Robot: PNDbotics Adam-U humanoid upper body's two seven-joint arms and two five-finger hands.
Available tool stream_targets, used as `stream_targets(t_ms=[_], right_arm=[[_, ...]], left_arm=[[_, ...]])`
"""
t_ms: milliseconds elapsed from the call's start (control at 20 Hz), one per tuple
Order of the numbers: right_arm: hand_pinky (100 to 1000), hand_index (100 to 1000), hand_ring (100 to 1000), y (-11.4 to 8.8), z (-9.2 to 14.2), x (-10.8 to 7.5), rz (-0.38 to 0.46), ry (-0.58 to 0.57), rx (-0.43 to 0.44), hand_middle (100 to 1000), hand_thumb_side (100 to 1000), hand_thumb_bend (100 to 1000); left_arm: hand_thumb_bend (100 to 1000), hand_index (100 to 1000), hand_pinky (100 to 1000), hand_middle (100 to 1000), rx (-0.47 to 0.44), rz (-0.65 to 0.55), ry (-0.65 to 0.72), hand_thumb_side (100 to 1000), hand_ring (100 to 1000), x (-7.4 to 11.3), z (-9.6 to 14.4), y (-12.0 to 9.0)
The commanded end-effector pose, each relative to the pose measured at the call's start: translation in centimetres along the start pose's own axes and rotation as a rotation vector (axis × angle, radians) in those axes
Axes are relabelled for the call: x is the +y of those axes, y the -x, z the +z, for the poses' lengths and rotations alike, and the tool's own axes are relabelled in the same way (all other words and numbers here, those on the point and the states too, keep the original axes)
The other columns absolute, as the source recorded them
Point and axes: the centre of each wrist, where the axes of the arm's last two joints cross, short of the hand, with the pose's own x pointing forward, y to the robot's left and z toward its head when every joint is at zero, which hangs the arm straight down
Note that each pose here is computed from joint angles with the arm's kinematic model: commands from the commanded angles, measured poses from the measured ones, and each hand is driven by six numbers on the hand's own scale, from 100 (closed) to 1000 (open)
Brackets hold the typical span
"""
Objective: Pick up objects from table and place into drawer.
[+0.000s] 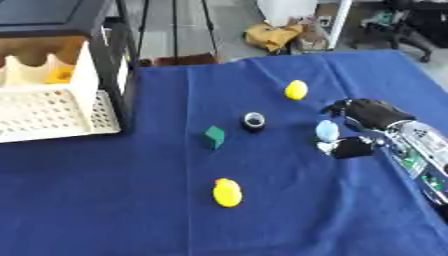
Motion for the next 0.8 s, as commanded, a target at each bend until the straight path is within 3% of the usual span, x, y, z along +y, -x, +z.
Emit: stream_targets(t_ms=[50, 500, 800], right_arm=[[659, 921, 857, 1.27, 0.37, -1.02, 0.032, 0.039, 0.049, 739, 789, 320], [652, 897, 853, 1.50, 0.37, -1.15, 0.035, 0.052, 0.056, 722, 791, 249], [647, 889, 852, 1.49, 0.24, -1.00, 0.024, 0.030, 0.051, 710, 789, 256]], left_arm=[[117, 934, 520, 693, -0.028, -0.009, 0.010, 1000, 747, -0.01, -0.37, -0.50], [115, 932, 517, 694, -0.022, -0.011, 0.016, 1000, 747, -0.29, -0.23, -0.41], [117, 932, 514, 693, -0.023, -0.008, 0.012, 1000, 745, -0.38, -0.25, -0.41]])
